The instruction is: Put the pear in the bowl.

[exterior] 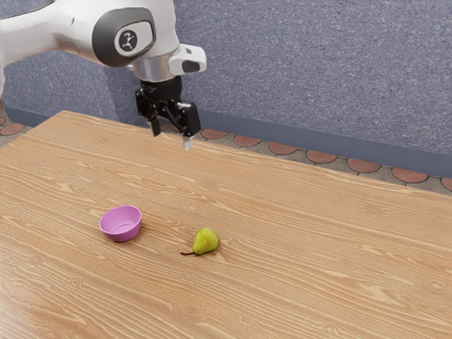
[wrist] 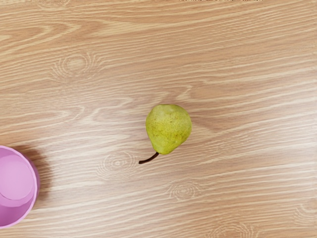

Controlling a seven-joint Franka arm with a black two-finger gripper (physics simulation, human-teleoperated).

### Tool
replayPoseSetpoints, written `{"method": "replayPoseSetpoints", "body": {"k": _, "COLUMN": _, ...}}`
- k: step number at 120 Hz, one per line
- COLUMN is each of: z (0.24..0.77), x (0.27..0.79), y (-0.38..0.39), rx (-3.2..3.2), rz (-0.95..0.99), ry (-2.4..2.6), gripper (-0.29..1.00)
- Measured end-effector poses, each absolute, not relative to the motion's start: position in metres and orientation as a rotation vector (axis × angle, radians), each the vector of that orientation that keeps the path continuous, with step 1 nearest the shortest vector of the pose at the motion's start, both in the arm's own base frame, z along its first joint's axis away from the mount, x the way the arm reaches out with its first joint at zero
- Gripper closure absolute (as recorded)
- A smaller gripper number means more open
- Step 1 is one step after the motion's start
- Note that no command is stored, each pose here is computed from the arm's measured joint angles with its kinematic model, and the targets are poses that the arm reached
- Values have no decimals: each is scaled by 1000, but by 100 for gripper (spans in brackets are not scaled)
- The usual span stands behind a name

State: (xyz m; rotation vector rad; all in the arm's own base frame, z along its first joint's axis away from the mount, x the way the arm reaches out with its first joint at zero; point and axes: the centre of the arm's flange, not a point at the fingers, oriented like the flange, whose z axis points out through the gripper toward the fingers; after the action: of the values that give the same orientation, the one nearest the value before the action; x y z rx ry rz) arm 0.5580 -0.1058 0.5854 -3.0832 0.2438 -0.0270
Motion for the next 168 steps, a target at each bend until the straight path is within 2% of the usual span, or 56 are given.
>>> {"method": "replayPoseSetpoints", "body": {"k": 16, "z": 572, "x": 555, "y": -130, "rx": -3080, "rz": -5, "ry": 302, "gripper": 0}}
{"method": "replayPoseSetpoints", "body": {"k": 36, "z": 491, "x": 585, "y": -121, "rx": -3050, "rz": 150, "ry": 370, "gripper": 0}}
{"method": "replayPoseSetpoints", "body": {"k": 45, "z": 437, "x": 606, "y": -124, "rx": -3026, "rz": 211, "ry": 477, "gripper": 0}}
{"method": "replayPoseSetpoints", "body": {"k": 67, "z": 351, "x": 634, "y": -133, "rx": -3012, "rz": 253, "ry": 686, "gripper": 0}}
{"method": "replayPoseSetpoints", "body": {"k": 88, "z": 339, "x": 645, "y": -109, "rx": -3060, "rz": 191, "ry": 607, "gripper": 0}}
{"method": "replayPoseSetpoints", "body": {"k": 114, "z": 297, "x": 638, "y": -96, "rx": -3081, "rz": 286, "ry": 402, "gripper": 0}}
{"method": "replayPoseSetpoints", "body": {"k": 168, "z": 278, "x": 642, "y": -100, "rx": -3136, "rz": 218, "ry": 346, "gripper": 0}}
